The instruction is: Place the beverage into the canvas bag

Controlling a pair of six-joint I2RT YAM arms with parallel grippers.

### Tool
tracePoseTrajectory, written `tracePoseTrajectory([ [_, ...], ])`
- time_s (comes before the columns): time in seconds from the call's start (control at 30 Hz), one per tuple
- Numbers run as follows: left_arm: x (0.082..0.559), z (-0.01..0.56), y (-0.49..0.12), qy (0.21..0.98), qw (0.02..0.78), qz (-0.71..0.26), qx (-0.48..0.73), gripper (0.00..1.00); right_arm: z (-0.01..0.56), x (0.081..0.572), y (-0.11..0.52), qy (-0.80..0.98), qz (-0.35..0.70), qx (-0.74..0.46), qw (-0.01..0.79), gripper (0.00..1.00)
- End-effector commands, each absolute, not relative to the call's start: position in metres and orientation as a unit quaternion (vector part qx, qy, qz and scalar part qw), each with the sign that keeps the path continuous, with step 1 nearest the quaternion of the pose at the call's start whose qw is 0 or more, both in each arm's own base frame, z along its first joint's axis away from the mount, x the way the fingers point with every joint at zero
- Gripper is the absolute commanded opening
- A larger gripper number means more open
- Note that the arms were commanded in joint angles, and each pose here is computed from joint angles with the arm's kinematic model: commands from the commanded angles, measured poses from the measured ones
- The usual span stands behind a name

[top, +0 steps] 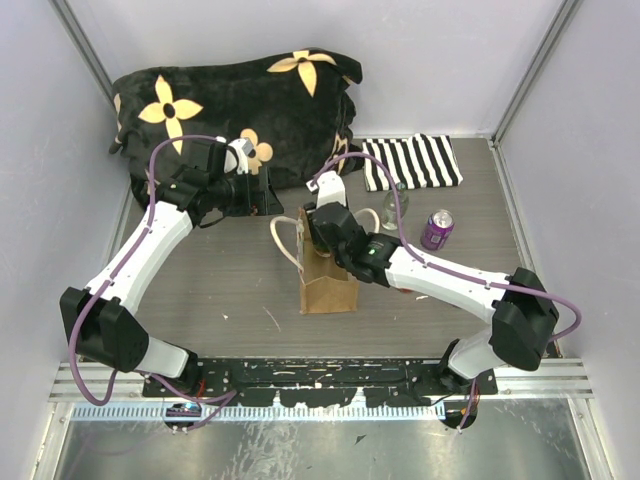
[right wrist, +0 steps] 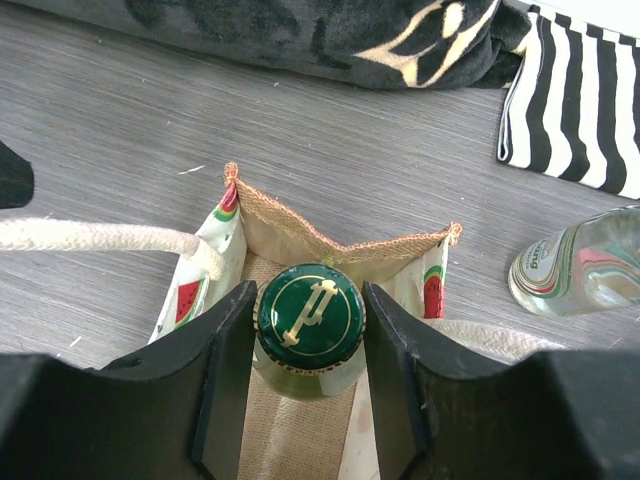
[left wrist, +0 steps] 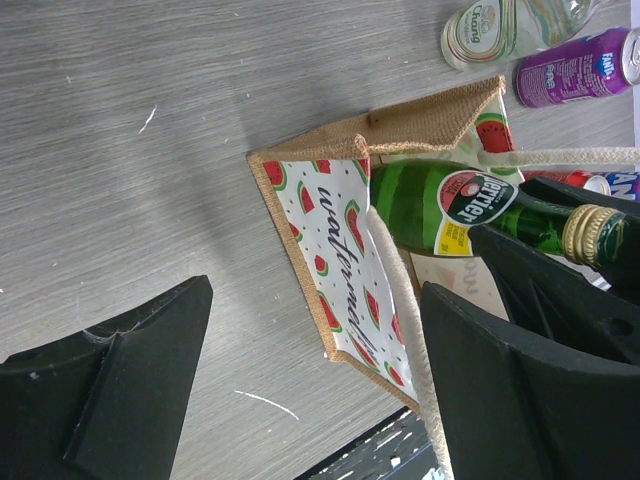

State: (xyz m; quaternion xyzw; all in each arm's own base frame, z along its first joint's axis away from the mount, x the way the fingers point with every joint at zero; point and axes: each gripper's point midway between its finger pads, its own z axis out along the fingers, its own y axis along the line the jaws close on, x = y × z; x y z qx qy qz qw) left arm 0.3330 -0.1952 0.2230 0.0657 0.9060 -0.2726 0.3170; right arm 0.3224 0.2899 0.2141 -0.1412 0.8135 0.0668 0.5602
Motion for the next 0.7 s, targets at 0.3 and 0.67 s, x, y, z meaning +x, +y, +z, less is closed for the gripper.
tracePoseTrajectory([
  [0.3,0.334,0.230,-0.198,0.899,0.326,-0.283,0.069,0.92,0.272,0.347,0.274,0.753,0.127,-0.028,0.645,0.01],
  [0.67,0.333,0.230,-0.198,0.899,0.325,-0.285,0.070,0.92,0.259,0.359,0.264,0.759,0.120,-0.020,0.639,0.01],
])
